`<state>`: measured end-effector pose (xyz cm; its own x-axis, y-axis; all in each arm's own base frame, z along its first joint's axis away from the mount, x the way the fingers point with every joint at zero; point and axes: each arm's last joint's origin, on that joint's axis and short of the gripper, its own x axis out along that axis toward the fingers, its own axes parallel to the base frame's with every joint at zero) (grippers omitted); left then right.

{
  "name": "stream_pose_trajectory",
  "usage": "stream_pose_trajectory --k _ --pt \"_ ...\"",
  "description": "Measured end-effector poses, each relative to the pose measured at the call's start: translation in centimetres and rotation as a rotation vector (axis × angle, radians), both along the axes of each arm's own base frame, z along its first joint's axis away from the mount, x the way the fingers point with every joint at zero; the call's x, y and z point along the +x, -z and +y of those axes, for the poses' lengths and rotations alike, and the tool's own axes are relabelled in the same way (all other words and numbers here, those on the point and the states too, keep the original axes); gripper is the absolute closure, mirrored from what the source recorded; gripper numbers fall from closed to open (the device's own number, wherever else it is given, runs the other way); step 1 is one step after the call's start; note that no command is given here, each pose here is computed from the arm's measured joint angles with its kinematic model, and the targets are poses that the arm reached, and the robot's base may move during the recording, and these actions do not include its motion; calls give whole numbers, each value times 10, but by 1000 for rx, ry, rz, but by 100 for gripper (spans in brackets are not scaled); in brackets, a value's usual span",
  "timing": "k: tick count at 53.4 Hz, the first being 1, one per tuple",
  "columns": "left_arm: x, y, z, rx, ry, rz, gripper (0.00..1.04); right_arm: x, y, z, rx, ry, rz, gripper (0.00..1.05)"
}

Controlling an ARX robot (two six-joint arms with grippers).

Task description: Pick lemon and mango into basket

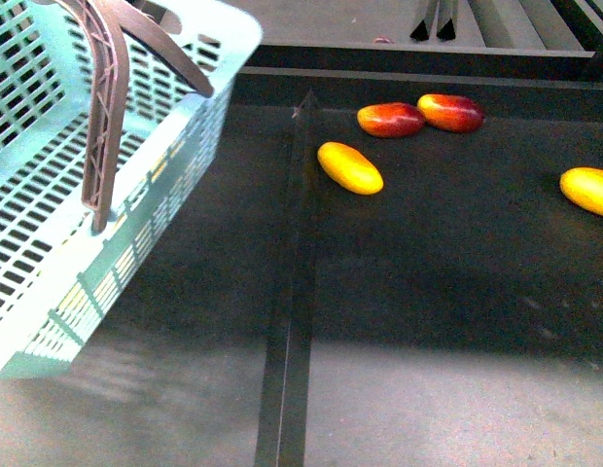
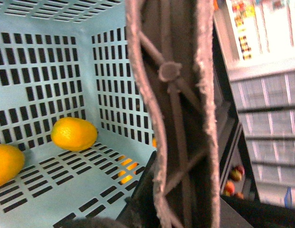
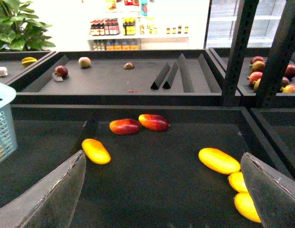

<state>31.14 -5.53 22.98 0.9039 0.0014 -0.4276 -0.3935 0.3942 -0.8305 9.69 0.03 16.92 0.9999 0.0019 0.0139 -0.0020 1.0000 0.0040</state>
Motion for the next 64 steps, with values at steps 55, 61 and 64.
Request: stream_pose_trajectory --k 55,61,64 --pt "83 87 5 -152 -280 181 67 0 0 0 0 0 0 9" --pt "67 78 11 -122 -330 212 48 0 0 0 0 0 0 9" --pt "55 71 16 -105 -356 228 37 0 0 0 0 0 0 9"
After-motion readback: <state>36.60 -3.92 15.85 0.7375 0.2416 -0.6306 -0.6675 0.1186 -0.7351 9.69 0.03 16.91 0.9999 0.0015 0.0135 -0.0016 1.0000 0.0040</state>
